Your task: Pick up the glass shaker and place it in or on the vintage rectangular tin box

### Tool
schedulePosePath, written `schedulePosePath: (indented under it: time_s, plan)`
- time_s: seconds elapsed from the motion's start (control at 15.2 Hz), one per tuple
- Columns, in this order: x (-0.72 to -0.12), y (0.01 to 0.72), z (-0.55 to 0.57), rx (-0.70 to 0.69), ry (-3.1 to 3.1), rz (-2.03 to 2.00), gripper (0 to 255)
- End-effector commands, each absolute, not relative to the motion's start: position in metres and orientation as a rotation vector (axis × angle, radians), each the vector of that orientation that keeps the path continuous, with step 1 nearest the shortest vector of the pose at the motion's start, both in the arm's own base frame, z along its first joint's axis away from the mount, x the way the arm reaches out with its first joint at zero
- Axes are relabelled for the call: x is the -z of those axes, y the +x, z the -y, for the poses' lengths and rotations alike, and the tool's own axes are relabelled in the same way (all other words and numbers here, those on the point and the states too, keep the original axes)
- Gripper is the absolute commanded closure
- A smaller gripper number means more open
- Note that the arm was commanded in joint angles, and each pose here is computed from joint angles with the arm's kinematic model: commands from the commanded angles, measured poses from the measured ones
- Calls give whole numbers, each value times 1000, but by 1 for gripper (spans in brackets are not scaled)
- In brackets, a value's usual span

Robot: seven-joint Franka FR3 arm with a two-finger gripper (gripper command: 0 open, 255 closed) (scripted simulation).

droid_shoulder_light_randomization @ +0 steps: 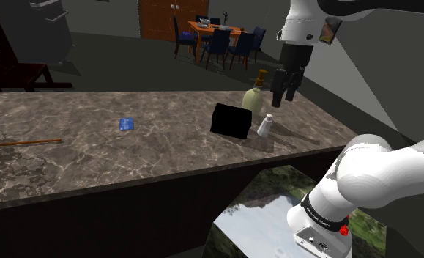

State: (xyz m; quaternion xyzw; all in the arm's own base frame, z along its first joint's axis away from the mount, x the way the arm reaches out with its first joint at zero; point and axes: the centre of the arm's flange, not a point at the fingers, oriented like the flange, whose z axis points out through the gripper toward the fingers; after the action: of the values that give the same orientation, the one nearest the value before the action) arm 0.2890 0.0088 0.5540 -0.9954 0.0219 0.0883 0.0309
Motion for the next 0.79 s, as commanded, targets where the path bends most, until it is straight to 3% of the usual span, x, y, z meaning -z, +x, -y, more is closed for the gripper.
schedulePosePath:
  time_s: [0.0,0.73]
  plan:
    - [-554,289,-9,-272,-3067,-67,0]
    - [-476,313,110,-153,-3058,-18,0]
